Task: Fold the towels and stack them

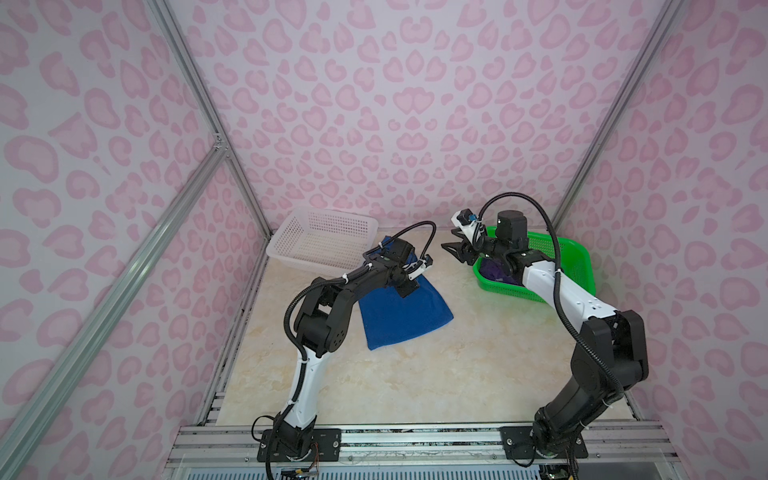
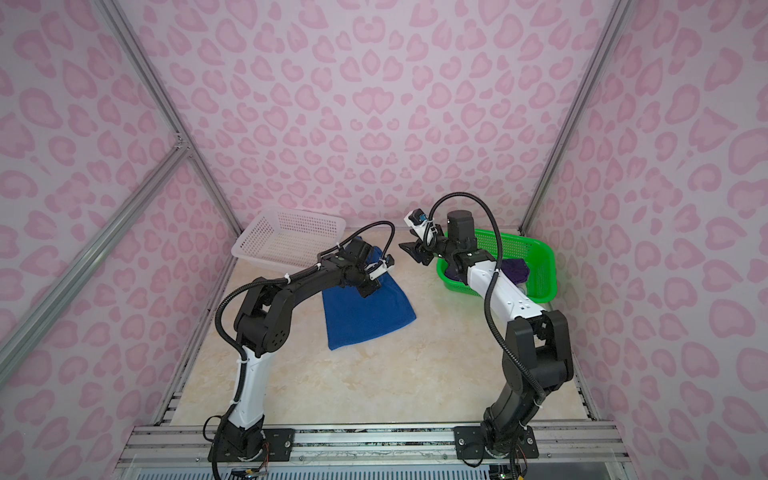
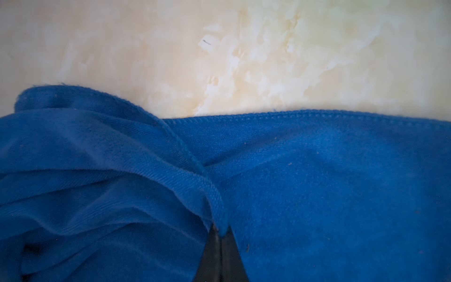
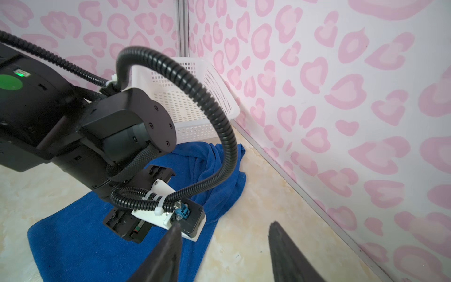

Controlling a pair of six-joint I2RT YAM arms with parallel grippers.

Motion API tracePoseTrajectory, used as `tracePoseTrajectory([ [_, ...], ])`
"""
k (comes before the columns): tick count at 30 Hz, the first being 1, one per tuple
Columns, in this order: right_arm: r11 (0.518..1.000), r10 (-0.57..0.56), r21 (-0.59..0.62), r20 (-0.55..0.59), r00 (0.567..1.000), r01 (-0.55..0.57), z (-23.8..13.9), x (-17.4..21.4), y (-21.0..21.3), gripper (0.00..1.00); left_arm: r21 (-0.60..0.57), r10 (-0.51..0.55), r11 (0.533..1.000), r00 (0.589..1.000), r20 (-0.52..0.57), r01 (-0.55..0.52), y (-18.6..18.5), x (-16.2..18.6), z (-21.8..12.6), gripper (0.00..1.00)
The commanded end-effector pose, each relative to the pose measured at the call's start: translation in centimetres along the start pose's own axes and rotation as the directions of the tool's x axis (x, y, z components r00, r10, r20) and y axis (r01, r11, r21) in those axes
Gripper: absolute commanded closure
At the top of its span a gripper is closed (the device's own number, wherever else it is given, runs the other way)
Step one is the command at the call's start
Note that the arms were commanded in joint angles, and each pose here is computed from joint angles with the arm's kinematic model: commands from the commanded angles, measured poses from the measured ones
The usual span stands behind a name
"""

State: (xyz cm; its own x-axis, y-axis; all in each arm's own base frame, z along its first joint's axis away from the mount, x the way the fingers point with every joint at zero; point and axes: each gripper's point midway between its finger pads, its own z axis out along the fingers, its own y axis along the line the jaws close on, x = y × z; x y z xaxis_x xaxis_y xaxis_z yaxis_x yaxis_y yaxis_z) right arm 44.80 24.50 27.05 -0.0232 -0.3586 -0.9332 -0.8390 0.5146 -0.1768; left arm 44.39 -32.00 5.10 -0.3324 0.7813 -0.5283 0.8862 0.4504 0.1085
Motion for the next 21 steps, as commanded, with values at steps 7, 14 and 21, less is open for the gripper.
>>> tracePoseTrajectory([
  [7,0.999,-0.038,-0.005,-0.043,0.998,0.038,0.9,0.9,0.8,0.42,-0.41,0.255,0.912,0.759,0.599,0.017,-1.2,-12.5,-39.3,0.97],
  [14,0.998,-0.059,0.002,-0.042,0.997,0.059,1.0,1.0,0.9,0.42,-0.402,0.263,0.916,0.739,0.62,0.011,-2.1,-12.1,-40.5,0.97],
  [21,0.989,-0.142,-0.047,-0.017,0.99,0.141,2.1,1.1,2.7,0.43,-0.353,0.247,0.936,0.748,0.615,-0.019,-3.4,-11.2,-40.0,0.97],
])
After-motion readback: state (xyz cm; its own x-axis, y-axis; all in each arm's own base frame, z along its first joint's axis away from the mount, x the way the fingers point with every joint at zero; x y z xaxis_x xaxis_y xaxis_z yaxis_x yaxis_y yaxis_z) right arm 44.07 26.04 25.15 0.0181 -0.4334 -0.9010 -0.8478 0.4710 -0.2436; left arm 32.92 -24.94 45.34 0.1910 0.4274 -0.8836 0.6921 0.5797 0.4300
